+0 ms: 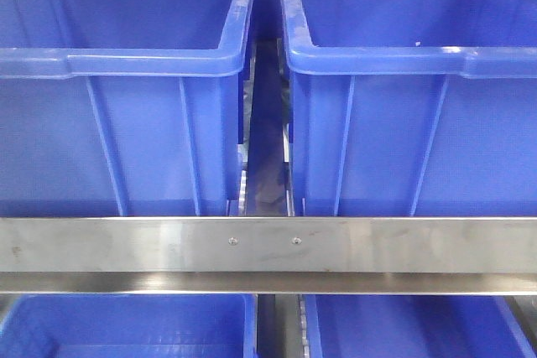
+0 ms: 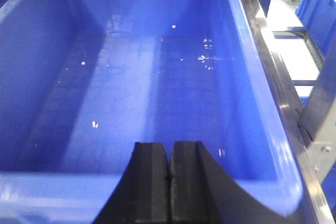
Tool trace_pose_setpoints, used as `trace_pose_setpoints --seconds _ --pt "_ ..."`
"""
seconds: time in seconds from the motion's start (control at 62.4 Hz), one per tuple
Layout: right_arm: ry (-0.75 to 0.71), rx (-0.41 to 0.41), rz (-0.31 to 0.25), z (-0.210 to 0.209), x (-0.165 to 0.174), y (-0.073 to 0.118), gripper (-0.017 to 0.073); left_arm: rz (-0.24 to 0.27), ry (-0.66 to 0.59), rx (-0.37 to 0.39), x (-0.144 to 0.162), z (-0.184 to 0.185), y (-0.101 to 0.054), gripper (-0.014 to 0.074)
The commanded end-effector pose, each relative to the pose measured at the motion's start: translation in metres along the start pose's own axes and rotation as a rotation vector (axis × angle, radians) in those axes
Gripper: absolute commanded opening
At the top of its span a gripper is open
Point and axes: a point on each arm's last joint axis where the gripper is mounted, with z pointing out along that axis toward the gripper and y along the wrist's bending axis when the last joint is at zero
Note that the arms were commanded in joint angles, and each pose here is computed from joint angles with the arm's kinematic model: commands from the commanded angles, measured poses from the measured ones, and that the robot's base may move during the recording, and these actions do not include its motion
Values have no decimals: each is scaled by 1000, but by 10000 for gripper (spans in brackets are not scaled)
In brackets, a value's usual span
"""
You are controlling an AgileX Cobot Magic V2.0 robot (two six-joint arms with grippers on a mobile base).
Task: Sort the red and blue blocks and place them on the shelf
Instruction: 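Raise both empty grippers up out of the bins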
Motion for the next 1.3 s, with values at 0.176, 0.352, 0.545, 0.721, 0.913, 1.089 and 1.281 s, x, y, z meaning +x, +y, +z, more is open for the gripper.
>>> trace_pose_setpoints --seconds 0.176,0.352,0.545,0.721,0.913,1.089,1.281 --pt "-120 -9 -23 -15 -6 1 49 1 -124 55 -5 -15 -3 123" --pt "-99 -7 -23 -16 -1 0 49 1 -124 55 -5 -15 -3 123" --pt "-104 -8 -22 -16 -1 0 49 1 -124 55 -5 -15 -3 123" --pt "-103 -8 -22 -16 -1 0 49 1 -124 55 -5 -15 -3 123" --pt "-99 -7 -22 -16 -1 0 49 1 -124 55 -5 -15 -3 123" --pt "-91 -17 -21 -16 0 1 49 1 -124 55 -5 -15 -3 123" --pt "-91 -19 -21 -16 0 1 49 1 -124 55 -5 -15 -3 123"
